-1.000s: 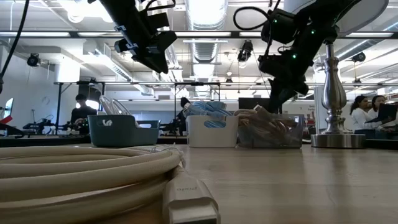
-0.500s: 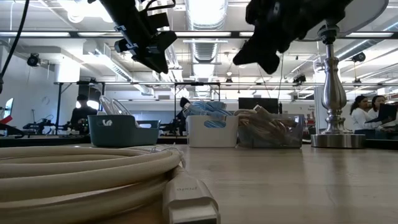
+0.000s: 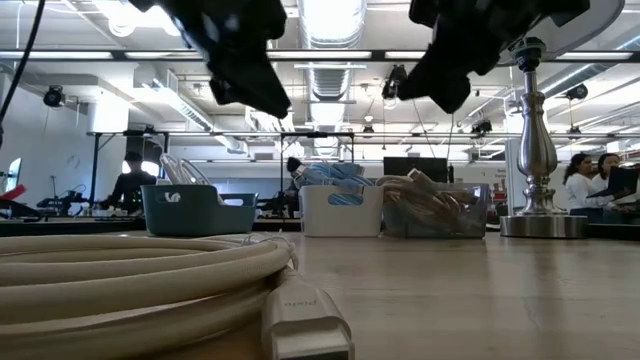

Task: Sort HDMI cables
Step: Put the brown HDMI cable into the black bin

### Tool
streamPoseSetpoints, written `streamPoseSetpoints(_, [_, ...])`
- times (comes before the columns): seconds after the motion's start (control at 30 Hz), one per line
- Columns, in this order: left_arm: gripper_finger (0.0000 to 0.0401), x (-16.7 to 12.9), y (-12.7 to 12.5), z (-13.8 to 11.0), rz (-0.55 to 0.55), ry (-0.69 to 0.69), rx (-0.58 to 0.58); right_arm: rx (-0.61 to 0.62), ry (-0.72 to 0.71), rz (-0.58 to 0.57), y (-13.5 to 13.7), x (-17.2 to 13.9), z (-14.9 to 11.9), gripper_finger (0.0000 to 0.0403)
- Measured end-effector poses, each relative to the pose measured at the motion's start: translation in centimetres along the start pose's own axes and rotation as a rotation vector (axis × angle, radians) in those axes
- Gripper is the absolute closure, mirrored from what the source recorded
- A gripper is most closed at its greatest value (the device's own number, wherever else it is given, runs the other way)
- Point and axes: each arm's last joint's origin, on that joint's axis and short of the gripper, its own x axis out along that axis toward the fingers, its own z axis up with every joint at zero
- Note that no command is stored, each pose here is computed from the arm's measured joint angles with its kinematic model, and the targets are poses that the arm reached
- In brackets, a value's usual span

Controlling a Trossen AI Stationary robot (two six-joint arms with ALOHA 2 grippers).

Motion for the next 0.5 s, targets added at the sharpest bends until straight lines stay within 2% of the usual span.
streamPoseSetpoints(0.1, [0.0268, 0.1, -1.9, -1.6, -0.147, 0.069, 0.037, -0.020, 0.034, -0.017, -0.1, 0.0, -0.4, 0.0366])
streamPoseSetpoints(0.23, [0.0268, -0.1, -4.3, -4.0, -0.263, 0.162, 0.043, -0.069, 0.045, -0.024, -0.1, 0.0, -0.5, 0.0349])
streamPoseSetpoints(0.43, [0.0268, -0.1, -7.0, -6.8, -0.311, 0.245, -0.020, -0.116, 0.036, -0.025, -0.1, 0.0, -0.4, 0.0321])
streamPoseSetpoints(0.5, [0.0268, 0.1, -7.5, -7.2, -0.330, 0.234, -0.033, -0.118, 0.028, -0.044, -0.2, 0.0, -0.4, 0.0312])
